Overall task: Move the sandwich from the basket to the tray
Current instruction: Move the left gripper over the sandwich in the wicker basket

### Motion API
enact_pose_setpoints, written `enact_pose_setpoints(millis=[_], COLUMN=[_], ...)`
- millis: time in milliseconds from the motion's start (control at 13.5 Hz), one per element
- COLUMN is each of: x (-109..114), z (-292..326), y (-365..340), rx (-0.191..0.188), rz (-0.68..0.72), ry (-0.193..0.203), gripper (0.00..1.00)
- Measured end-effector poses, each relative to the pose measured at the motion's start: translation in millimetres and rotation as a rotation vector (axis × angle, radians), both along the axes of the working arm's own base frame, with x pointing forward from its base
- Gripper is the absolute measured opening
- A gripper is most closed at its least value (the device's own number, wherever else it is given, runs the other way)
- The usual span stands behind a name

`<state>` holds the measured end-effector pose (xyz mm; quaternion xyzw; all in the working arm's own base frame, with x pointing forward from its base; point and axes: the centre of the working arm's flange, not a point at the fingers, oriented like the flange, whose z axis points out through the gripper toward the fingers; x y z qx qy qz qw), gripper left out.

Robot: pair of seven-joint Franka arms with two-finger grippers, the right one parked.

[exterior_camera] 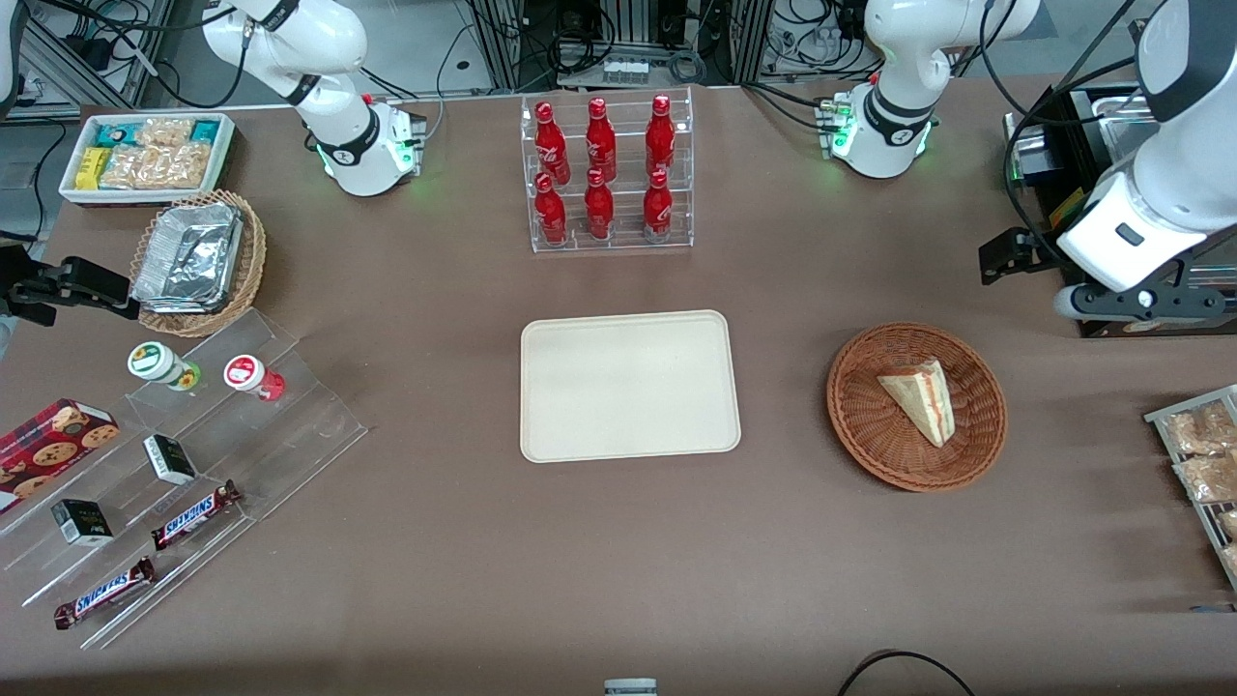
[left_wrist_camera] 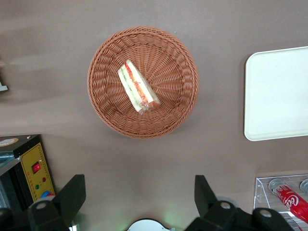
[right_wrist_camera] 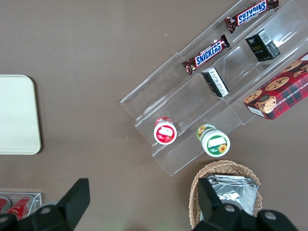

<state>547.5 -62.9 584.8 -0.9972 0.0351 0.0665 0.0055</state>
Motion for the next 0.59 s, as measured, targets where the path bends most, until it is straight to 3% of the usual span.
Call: enact_pose_setpoints(millis=[372,595], x=[2,5], z=[-2,-14], y=[0,0], rx=[-0.001,0.0], rz=[0.0,0.003], ry=[0.003,0.025], gripper=[1.0,1.0])
